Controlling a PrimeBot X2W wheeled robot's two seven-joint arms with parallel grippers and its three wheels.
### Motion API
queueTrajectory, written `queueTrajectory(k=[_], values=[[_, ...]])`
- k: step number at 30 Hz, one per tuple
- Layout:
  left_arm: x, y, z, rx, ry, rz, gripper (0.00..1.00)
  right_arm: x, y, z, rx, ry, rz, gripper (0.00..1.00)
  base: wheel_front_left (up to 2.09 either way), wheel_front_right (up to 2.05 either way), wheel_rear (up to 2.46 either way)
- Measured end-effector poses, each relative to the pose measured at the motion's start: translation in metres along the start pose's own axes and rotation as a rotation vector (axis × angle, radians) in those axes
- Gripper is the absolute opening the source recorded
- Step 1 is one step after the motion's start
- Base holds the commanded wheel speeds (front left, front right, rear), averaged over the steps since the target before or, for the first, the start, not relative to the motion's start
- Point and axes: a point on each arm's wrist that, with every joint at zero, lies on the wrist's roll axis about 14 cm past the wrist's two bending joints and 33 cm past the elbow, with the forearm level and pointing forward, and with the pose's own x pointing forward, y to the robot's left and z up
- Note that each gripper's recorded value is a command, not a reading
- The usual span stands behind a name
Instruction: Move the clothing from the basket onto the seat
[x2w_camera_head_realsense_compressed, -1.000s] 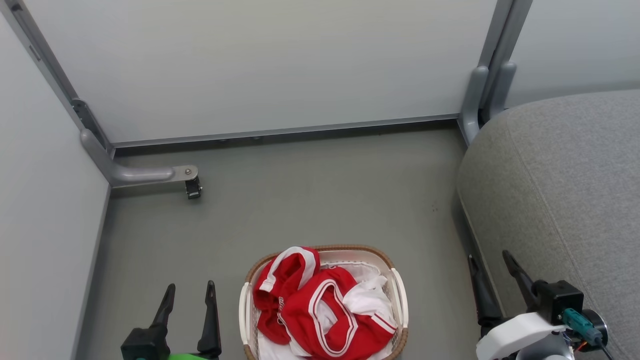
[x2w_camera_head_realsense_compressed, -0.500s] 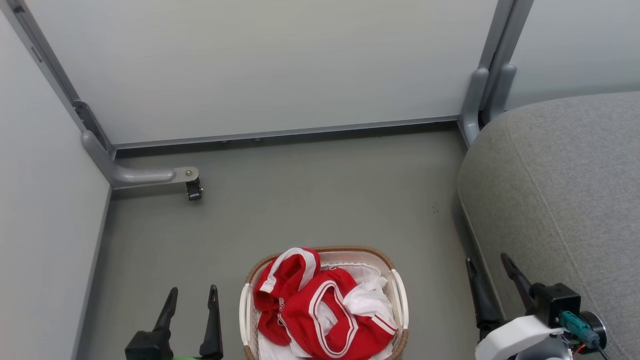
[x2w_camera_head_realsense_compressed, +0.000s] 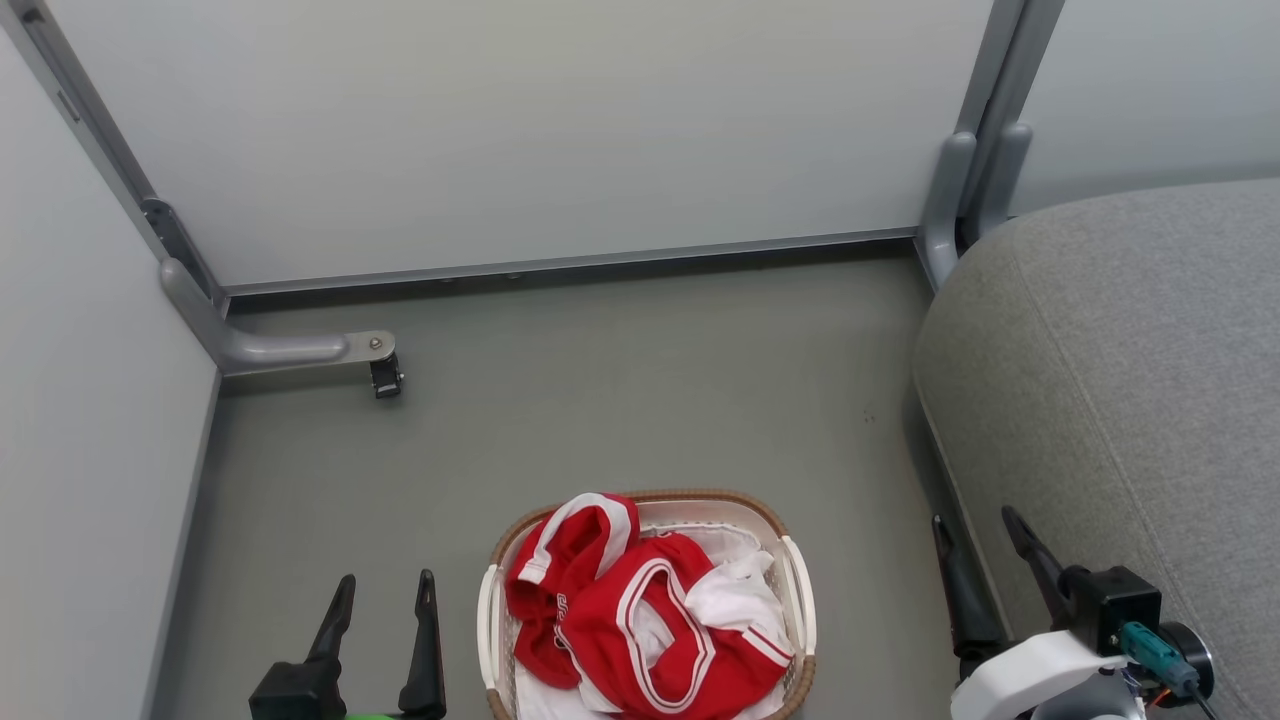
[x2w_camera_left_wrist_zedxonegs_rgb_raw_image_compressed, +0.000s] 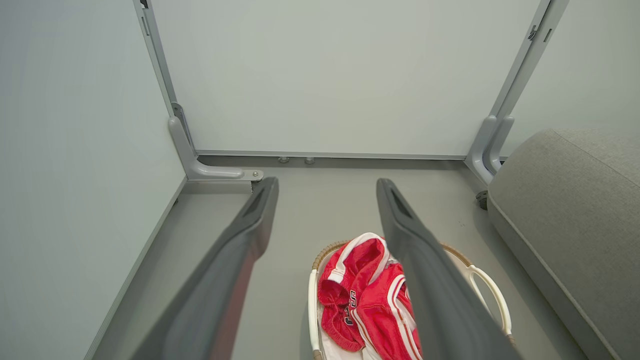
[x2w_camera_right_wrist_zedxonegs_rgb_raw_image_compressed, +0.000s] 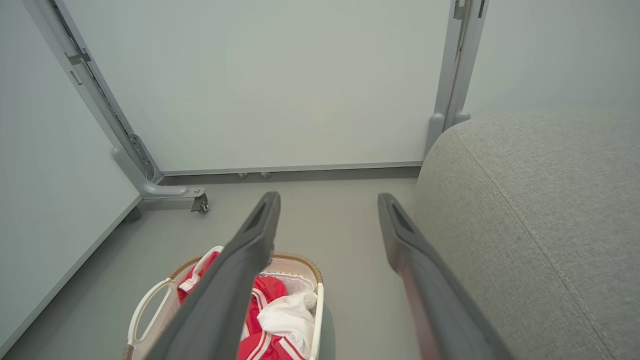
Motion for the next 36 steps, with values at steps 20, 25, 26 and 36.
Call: queueTrajectory(k=[20, 25, 26, 36], values=[[0.024, -0.007, -0.005, 0.033, 0.023, -0.044, 1.00, 0.021, -0.007, 0.004, 0.001, -0.017, -0.011, 1.00, 0.00, 0.00, 0.00], [0.058, -0.022, -0.005, 0.067, 0.024, -0.116, 1.00, 0.045, -0.011, 0.010, -0.004, -0.042, -0.012, 1.00, 0.00, 0.00, 0.00], [0.066, -0.027, -0.009, 0.074, 0.034, -0.138, 1.00, 0.051, -0.013, 0.010, -0.005, -0.046, -0.012, 1.00, 0.00, 0.00, 0.00], [0.137, -0.062, -0.089, 0.169, 0.241, -0.328, 1.00, 0.096, -0.031, -0.020, 0.014, -0.002, -0.033, 1.00, 0.00, 0.00, 0.00]])
